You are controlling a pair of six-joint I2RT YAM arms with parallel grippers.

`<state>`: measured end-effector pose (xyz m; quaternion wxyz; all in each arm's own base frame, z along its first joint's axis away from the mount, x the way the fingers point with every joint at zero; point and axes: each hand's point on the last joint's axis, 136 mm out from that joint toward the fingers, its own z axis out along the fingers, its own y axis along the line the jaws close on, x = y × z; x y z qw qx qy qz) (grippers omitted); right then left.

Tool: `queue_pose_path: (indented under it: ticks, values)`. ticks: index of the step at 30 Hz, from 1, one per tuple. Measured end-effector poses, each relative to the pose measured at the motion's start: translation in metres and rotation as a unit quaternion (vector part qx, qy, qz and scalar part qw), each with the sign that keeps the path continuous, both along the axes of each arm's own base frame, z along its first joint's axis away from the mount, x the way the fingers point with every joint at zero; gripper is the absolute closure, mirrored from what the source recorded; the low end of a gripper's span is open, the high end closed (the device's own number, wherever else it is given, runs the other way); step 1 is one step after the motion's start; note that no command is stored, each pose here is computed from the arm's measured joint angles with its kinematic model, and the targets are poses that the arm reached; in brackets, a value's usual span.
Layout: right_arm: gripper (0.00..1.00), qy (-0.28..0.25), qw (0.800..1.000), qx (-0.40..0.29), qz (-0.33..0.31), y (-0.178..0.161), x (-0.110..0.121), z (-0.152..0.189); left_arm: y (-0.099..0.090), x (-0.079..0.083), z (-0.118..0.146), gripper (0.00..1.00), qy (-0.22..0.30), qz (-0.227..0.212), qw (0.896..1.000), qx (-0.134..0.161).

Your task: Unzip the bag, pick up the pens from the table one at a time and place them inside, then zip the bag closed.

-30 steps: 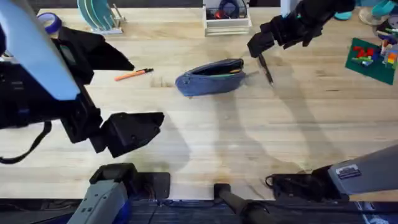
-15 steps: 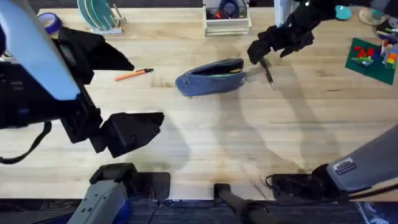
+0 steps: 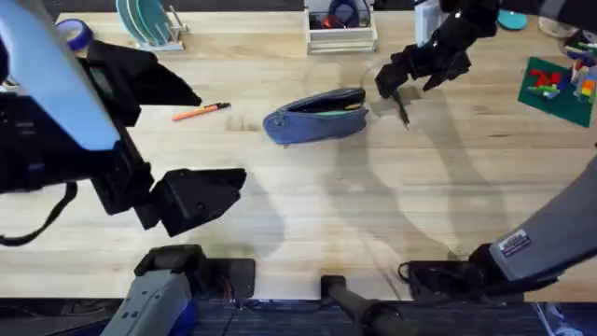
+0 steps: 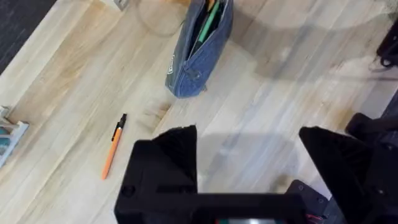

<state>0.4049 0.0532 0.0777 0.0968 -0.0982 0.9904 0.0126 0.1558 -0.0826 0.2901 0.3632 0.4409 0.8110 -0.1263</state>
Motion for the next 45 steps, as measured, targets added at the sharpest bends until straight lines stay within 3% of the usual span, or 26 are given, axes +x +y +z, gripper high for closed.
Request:
queue_pose_path:
  ticks: [11, 22, 25, 26, 27, 31, 32, 45]
  values:
    - [0.025, 0.035, 0.999, -0.006, 0.000, 0.000, 0.001, -0.038, 0.000, 0.000, 0.000, 0.006, 0.000, 0.000, 1.000, 0.000]
    - [0.029, 0.036, 0.999, -0.008, 0.000, 0.000, 0.002, -0.039, 0.000, 0.000, 0.000, 0.008, 0.000, 0.000, 1.000, 0.000]
    - [0.116, 0.035, 0.999, -0.011, 0.000, -0.002, 0.002, -0.039, 0.000, 0.000, 0.000, 0.007, 0.000, 0.000, 1.000, 0.000]
    - [0.195, 0.035, 0.999, -0.011, -0.001, -0.002, 0.002, -0.039, 0.000, 0.000, 0.000, 0.006, 0.000, 0.000, 1.000, 0.000]
    - [0.299, 0.034, 0.999, -0.011, 0.000, -0.002, 0.003, -0.039, 0.000, 0.000, 0.000, 0.006, 0.000, 0.000, 1.000, 0.000]
    - [0.885, 0.033, 0.999, -0.010, 0.000, -0.001, 0.003, -0.039, 0.000, 0.000, 0.000, 0.006, 0.000, 0.000, 1.000, 0.000]
    - [0.939, 0.032, 0.999, -0.010, -0.002, -0.001, 0.004, -0.039, 0.000, 0.000, 0.000, 0.007, 0.000, 0.000, 1.000, 0.000]
    - [0.969, 0.030, 0.999, -0.010, -0.002, -0.001, 0.005, -0.038, 0.000, 0.000, 0.000, 0.007, 0.000, 0.000, 1.000, 0.000]
